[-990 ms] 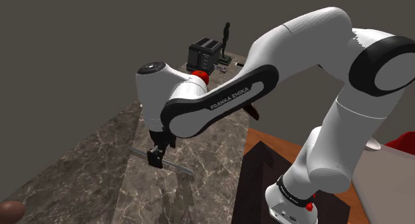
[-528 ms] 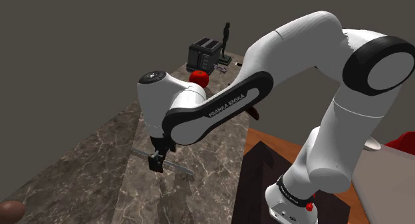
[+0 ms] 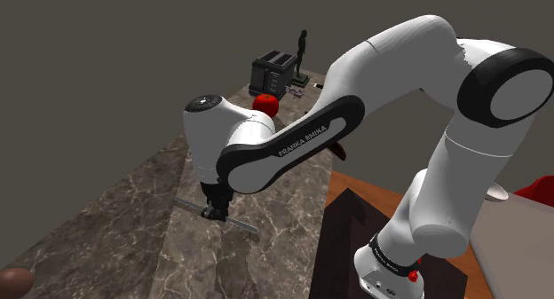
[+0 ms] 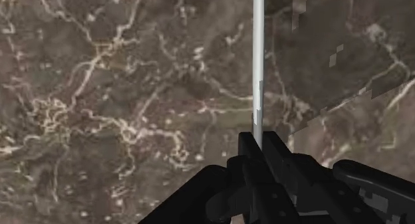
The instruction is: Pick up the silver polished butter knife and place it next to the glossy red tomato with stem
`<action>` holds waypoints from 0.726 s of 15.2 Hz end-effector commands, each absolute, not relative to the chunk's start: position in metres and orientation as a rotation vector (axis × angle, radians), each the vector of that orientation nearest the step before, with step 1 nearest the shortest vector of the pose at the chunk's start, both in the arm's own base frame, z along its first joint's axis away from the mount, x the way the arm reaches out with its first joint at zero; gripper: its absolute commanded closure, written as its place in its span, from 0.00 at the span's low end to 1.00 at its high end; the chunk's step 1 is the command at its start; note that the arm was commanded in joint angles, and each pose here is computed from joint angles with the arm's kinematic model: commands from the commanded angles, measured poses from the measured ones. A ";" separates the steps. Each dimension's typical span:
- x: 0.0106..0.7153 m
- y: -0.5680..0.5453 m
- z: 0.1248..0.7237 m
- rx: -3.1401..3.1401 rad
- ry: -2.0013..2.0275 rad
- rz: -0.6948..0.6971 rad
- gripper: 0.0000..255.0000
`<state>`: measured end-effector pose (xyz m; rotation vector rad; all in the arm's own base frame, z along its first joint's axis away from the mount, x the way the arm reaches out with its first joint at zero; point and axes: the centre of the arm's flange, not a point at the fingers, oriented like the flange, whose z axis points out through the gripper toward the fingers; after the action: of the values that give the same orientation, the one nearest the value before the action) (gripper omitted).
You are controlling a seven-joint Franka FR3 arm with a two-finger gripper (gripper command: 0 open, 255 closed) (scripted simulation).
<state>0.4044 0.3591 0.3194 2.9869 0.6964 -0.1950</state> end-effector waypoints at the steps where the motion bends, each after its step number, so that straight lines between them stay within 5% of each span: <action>1: 0.404 0.359 0.319 2.987 0.696 -0.195 1.00; 11: 0.404 0.359 0.346 2.987 0.696 -0.195 1.00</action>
<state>0.4043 0.3598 0.3402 2.9871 0.6964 -0.1946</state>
